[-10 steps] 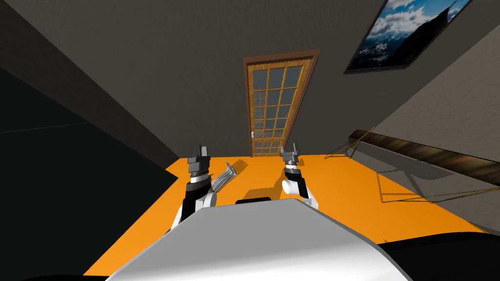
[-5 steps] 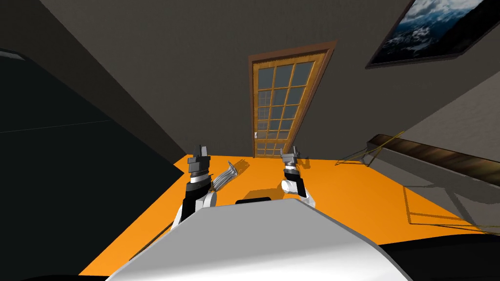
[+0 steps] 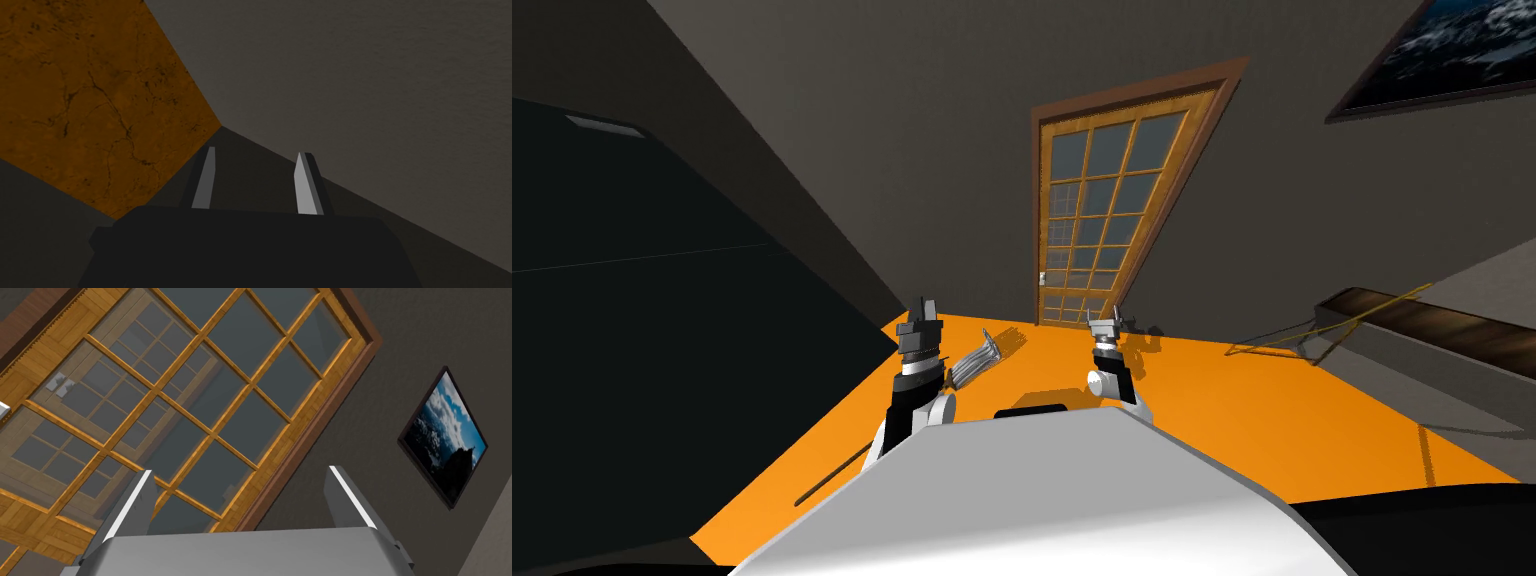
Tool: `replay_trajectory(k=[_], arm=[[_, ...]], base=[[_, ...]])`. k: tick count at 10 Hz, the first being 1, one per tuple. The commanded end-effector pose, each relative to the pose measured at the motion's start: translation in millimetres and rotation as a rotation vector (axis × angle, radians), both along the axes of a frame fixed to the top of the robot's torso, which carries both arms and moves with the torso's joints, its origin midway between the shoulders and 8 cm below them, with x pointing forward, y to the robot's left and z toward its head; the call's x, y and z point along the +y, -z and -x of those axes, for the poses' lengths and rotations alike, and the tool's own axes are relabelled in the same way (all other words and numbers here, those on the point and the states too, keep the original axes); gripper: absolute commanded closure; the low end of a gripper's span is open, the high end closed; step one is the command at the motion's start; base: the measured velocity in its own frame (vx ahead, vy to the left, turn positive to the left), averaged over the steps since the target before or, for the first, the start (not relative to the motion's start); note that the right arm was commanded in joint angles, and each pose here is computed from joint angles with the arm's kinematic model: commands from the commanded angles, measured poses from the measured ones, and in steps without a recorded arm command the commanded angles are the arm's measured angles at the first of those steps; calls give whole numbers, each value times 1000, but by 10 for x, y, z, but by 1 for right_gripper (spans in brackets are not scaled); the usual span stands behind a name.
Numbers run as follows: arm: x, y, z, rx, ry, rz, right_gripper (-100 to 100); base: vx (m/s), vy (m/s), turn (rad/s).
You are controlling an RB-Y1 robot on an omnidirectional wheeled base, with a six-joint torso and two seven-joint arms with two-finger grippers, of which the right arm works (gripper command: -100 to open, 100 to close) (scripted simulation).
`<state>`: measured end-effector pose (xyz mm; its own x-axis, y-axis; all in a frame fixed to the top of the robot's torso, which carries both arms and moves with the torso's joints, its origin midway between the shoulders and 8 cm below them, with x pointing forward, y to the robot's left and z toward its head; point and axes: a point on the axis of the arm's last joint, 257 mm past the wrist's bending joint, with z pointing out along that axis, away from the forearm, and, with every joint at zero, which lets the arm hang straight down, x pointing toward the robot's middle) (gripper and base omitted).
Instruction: Pull the door open
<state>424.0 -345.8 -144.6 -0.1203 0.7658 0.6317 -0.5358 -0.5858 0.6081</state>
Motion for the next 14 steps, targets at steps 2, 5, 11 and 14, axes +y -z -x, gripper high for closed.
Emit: replay_trajectory(k=[2,5,11,14], arm=[[-97,183,-21,10,-4,-75,-100],[-216,407,-37,22,-2,-157,-100],[-457,847,-27,39,17,-317,-100],[-578,1060,0,45,34,-392,-100]], base=[[70,-62,170],[68,-63,171],[82,-57,160],[80,-56,154]])
